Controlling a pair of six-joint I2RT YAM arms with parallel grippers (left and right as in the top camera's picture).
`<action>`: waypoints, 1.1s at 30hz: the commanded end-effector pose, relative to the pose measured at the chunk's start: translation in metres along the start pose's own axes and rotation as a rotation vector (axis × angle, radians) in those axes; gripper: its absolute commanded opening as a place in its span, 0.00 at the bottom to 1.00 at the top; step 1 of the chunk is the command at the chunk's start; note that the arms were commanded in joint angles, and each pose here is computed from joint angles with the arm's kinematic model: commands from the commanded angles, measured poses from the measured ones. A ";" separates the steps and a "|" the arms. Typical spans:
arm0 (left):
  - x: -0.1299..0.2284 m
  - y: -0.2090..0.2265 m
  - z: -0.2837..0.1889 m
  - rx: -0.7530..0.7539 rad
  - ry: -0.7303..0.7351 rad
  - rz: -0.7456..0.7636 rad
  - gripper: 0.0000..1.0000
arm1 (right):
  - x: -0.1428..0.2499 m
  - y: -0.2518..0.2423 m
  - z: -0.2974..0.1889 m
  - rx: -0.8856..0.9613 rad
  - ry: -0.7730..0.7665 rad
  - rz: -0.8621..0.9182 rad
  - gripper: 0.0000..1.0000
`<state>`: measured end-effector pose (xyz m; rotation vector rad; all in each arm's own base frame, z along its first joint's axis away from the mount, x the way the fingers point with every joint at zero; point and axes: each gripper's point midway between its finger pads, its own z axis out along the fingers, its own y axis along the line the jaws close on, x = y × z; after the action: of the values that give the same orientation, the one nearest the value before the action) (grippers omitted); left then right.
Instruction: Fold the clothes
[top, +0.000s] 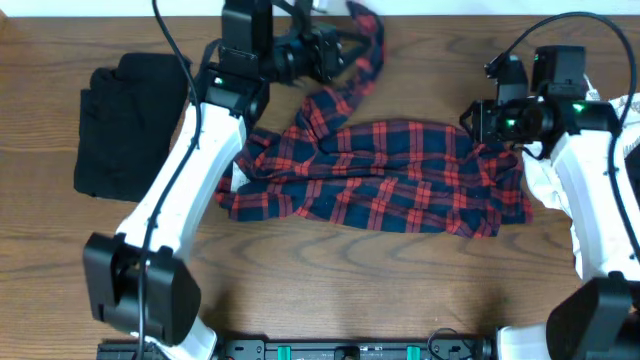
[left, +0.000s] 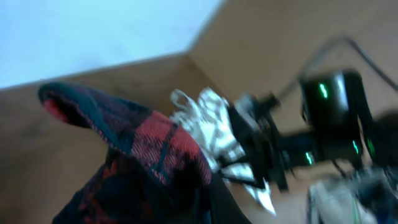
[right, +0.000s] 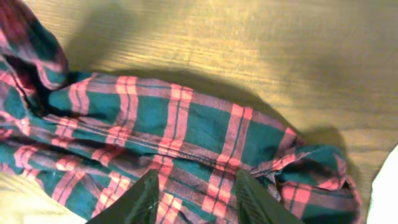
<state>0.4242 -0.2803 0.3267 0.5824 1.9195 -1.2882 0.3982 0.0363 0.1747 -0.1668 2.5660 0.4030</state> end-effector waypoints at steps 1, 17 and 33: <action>0.007 -0.046 -0.010 0.129 0.052 0.204 0.06 | 0.001 0.017 -0.003 -0.083 -0.001 -0.103 0.45; 0.077 -0.043 -0.035 0.085 0.296 0.529 0.07 | 0.007 0.097 -0.029 -0.566 -0.121 -0.428 0.38; 0.101 -0.060 -0.025 0.148 0.367 0.653 0.06 | 0.011 0.128 -0.045 -0.731 -0.190 -0.542 0.41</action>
<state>0.3149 -0.2822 0.2765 1.4142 1.7649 -0.9705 0.3448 0.1328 0.2285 -0.9469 2.0421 1.0194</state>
